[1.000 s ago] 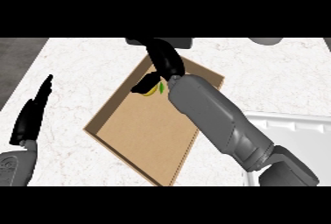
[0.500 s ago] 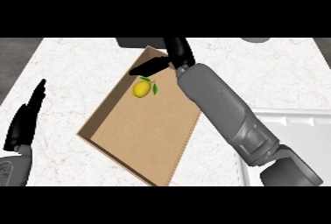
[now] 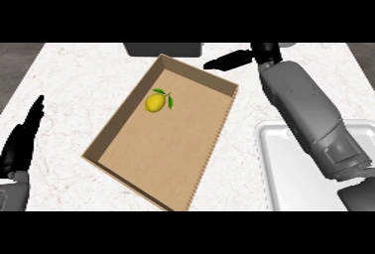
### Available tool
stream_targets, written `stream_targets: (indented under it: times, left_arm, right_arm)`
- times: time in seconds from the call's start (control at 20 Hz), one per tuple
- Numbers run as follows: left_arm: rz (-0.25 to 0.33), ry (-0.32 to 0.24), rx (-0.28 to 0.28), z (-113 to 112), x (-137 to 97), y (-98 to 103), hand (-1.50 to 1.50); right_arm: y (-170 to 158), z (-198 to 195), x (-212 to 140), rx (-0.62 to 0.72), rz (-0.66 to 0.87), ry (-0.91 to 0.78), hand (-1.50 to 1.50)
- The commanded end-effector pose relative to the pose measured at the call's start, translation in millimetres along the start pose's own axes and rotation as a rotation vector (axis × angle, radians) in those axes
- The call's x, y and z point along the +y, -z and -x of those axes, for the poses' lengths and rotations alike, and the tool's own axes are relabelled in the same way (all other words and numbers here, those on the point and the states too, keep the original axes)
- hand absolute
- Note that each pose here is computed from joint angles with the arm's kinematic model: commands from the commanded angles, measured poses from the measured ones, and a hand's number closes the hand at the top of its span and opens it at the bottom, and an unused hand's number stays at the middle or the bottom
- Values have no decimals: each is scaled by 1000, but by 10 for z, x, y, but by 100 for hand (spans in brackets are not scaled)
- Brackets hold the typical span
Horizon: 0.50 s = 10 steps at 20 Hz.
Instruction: Pick the lemon from the tray and place it in the cardboard box
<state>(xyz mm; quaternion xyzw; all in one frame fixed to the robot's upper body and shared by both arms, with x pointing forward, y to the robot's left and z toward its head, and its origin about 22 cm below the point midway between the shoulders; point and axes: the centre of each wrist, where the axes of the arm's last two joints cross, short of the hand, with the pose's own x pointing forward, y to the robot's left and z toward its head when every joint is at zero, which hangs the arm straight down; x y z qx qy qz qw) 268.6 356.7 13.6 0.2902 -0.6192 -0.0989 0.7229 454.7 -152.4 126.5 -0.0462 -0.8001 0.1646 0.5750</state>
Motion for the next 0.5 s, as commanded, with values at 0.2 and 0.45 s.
stream_targets:
  times: [0.2,0.45]
  left_arm:
    - [-6,-18,11,40,-122,-70,0]
    - [5,5,-1,13,-44,-75,0]
  right_arm:
    - [-235,278,-1049,16,25,-34,-150]
    - [-500,514,-1498,51,-85,-98,-150]
